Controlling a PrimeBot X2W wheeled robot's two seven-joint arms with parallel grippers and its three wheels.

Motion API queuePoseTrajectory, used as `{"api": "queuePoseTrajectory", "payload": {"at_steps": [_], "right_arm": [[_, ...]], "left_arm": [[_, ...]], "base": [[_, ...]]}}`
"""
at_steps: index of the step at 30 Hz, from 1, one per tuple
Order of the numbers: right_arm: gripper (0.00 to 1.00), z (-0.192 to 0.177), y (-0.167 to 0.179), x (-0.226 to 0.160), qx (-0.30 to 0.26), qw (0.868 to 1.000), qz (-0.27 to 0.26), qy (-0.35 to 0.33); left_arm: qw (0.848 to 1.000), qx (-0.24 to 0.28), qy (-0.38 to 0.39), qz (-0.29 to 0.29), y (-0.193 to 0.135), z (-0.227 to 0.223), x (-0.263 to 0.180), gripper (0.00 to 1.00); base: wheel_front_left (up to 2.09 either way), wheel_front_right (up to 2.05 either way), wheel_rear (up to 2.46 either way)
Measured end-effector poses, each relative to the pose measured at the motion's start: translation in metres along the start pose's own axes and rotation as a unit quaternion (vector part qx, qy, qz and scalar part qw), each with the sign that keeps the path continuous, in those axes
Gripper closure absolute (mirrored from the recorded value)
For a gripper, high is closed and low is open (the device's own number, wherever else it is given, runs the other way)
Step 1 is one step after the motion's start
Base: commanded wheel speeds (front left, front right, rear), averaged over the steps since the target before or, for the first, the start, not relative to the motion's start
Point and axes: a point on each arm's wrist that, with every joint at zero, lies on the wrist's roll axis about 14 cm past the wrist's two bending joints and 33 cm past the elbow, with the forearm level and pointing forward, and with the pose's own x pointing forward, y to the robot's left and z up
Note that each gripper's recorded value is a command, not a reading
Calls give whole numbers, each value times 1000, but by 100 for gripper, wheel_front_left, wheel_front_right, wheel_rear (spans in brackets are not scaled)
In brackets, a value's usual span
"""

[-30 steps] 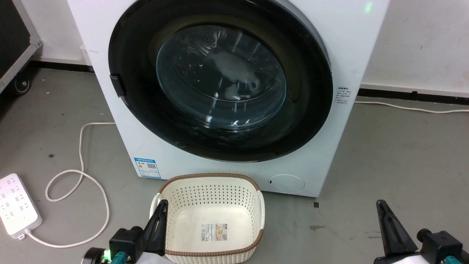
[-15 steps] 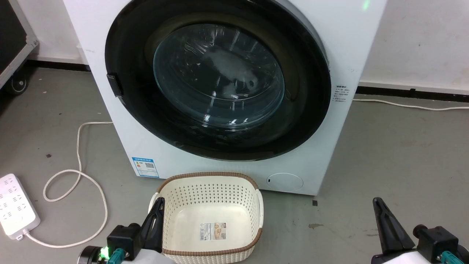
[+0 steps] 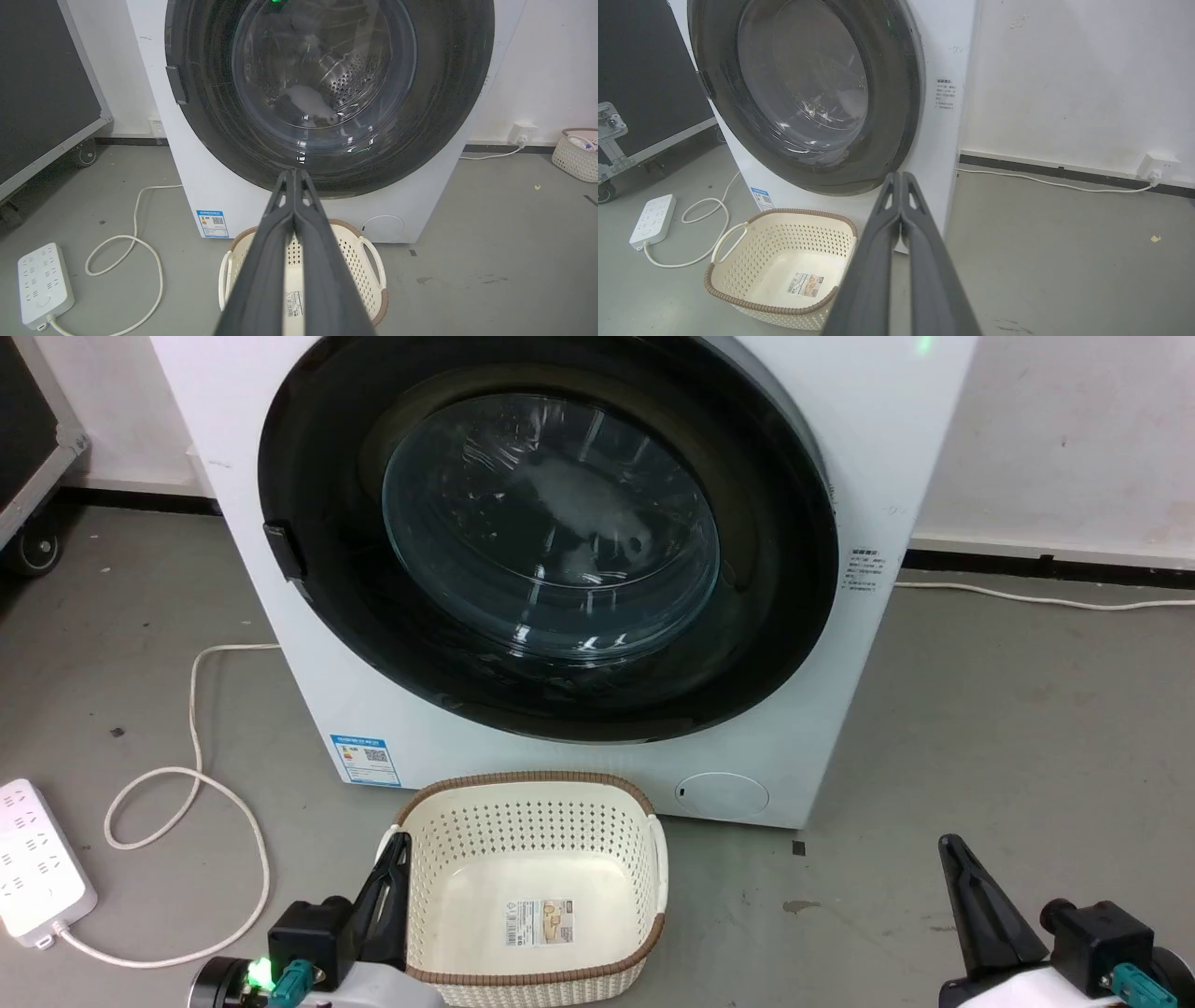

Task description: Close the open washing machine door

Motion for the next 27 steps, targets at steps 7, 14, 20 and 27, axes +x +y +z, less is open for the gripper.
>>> {"api": "queuePoseTrajectory", "payload": {"at_steps": [7,14,20,27], "right_arm": [[100,-2,0,0,-2,1000,1,7],[100,1,1,3,-5,1000,2,7],[100,2,1,5,-9,1000,2,9],[100,1,1,5,-14,1000,3,17]], "left_arm": [[1000,4,4,3,1,0,1,100],[1000,8,7,6,3,1,3,100],[1000,12,9,10,4,2,5,100],[1000,16,14,13,5,2,7,100]], "base": [[0,0,0],[0,0,0],[0,0,0],[0,0,0]]}}
